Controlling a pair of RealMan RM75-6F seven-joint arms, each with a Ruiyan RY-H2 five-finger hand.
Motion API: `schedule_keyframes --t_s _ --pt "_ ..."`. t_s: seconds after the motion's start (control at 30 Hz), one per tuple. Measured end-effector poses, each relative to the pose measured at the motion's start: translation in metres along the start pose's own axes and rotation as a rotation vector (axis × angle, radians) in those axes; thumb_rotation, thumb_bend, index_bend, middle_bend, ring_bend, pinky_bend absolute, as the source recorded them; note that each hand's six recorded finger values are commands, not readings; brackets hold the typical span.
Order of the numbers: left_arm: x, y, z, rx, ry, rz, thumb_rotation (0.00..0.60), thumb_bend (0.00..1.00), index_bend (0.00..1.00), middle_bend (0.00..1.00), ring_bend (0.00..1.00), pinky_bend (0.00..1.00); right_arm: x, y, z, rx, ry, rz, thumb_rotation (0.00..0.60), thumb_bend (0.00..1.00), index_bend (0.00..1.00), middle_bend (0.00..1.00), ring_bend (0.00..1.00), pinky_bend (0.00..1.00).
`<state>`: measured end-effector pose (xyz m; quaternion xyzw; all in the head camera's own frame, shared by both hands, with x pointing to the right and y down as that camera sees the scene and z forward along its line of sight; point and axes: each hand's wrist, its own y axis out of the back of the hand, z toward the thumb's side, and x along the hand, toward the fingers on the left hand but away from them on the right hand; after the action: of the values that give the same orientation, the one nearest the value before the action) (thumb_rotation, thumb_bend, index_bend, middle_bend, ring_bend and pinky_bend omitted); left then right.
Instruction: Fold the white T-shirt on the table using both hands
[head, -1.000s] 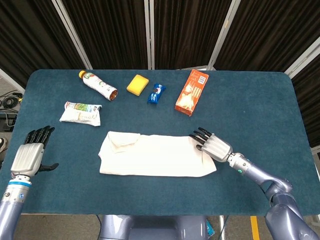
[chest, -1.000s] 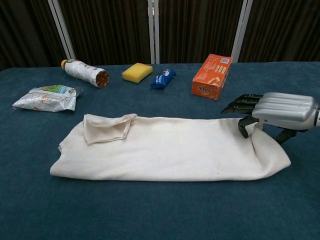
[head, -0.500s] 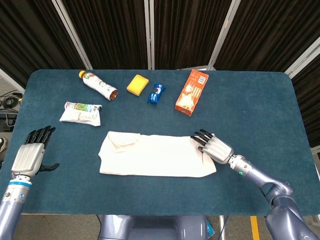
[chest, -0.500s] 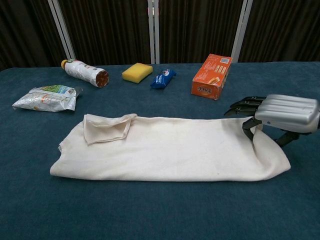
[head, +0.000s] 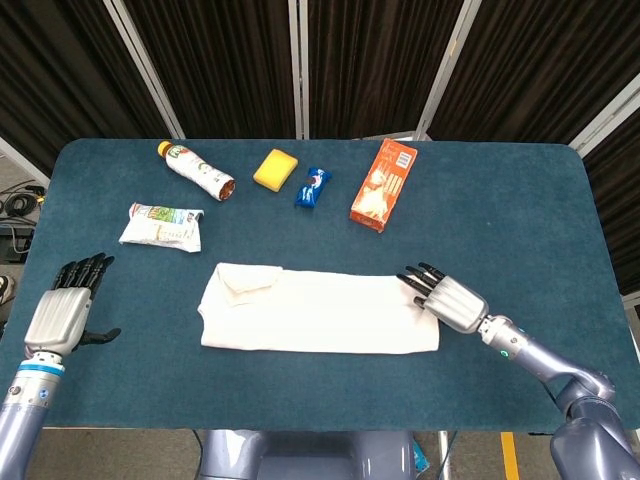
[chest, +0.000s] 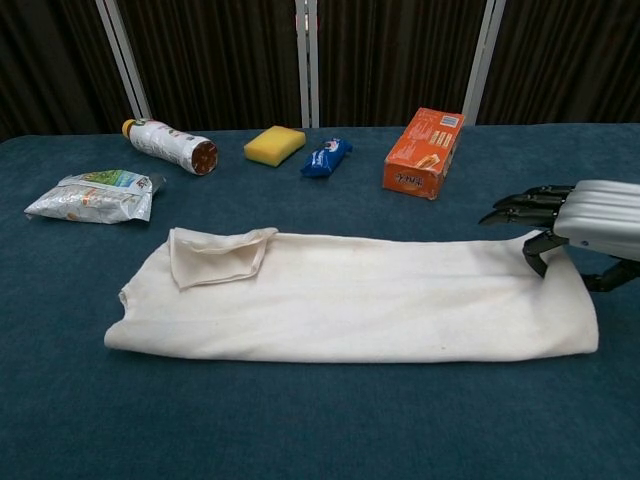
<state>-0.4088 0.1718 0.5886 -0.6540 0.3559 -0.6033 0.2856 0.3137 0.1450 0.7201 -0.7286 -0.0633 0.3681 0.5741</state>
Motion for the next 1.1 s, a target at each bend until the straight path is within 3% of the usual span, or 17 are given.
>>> schedule_keyframes --t_s 0.6,1.1 --pt "-0.008 -0.003 0.013 -0.014 -0.051 -0.025 0.600 0.15 0.00 0.00 0.00 0.00 0.073 0.002 -0.037 0.130 -0.093 0.051 0.600 0.47 0.68 0.09 0.00 0.21" --pt "-0.010 0.004 0.015 -0.029 -0.078 -0.013 0.600 0.15 0.00 0.00 0.00 0.00 0.137 -0.007 -0.083 0.241 -0.226 0.230 0.600 0.47 0.69 0.10 0.00 0.21"
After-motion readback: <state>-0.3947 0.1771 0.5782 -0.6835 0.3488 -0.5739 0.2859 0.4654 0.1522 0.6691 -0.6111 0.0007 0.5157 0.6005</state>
